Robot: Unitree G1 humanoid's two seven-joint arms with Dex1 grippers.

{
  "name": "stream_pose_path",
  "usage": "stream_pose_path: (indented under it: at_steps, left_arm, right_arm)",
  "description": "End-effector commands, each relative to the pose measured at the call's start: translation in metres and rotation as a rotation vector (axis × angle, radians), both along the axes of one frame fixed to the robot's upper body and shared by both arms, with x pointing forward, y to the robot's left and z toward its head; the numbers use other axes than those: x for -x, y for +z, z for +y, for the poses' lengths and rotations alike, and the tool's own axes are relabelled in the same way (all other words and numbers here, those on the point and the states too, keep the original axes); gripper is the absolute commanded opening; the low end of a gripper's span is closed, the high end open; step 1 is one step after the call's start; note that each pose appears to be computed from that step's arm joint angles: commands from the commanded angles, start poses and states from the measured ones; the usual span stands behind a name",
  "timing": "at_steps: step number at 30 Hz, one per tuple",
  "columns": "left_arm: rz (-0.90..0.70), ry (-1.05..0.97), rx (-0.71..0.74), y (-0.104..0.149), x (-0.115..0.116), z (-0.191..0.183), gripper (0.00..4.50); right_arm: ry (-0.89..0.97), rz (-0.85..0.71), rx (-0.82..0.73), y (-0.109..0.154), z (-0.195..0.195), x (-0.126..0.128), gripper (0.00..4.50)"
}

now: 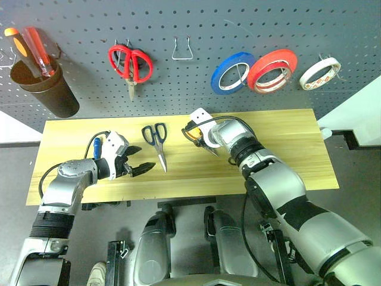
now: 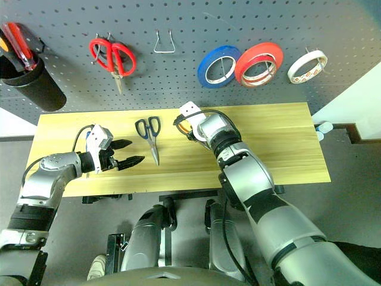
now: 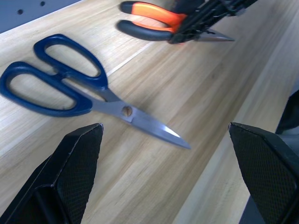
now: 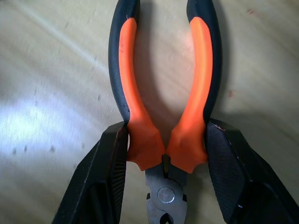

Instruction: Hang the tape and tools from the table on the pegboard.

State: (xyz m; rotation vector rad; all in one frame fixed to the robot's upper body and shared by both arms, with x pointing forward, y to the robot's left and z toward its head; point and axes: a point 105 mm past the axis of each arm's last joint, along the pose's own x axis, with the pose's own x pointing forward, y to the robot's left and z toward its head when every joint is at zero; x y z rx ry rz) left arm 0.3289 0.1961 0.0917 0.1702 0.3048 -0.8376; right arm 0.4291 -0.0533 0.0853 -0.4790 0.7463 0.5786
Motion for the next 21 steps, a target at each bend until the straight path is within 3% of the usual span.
stream_pose_path:
  at_steps: [1, 9, 13, 15, 19, 21]
  left_arm:
    - [-0.046, 0.006, 0.001, 0.008, -0.003, 0.007, 4.50]
    - [-0.038, -0.001, 0.001, 0.013, 0.004, 0.018, 4.50]
    - [-0.053, -0.024, 0.041, 0.021, 0.007, 0.018, 4.50]
    - [-0.099, -0.035, 0.063, 0.030, 0.007, 0.019, 4.50]
    - [-0.264, -0.166, 0.270, 0.076, 0.022, 0.005, 4.50]
    - [-0.308, -0.176, 0.271, 0.091, 0.026, 0.007, 4.50]
  right_arm:
    - [0.102, -0.021, -0.005, 0.025, -0.004, 0.002, 2.09]
    - [0.361, -0.051, -0.032, 0.059, -0.020, 0.048, 2.09]
    - [0.500, -0.052, -0.201, 0.092, -0.015, 0.081, 2.09]
    - [0.508, -0.036, -0.297, 0.107, -0.015, 0.091, 2.09]
    - [0.477, -0.093, -0.501, 0.142, -0.018, 0.096, 2.09]
    - [0.453, -0.162, -0.593, 0.162, -0.016, 0.093, 2.09]
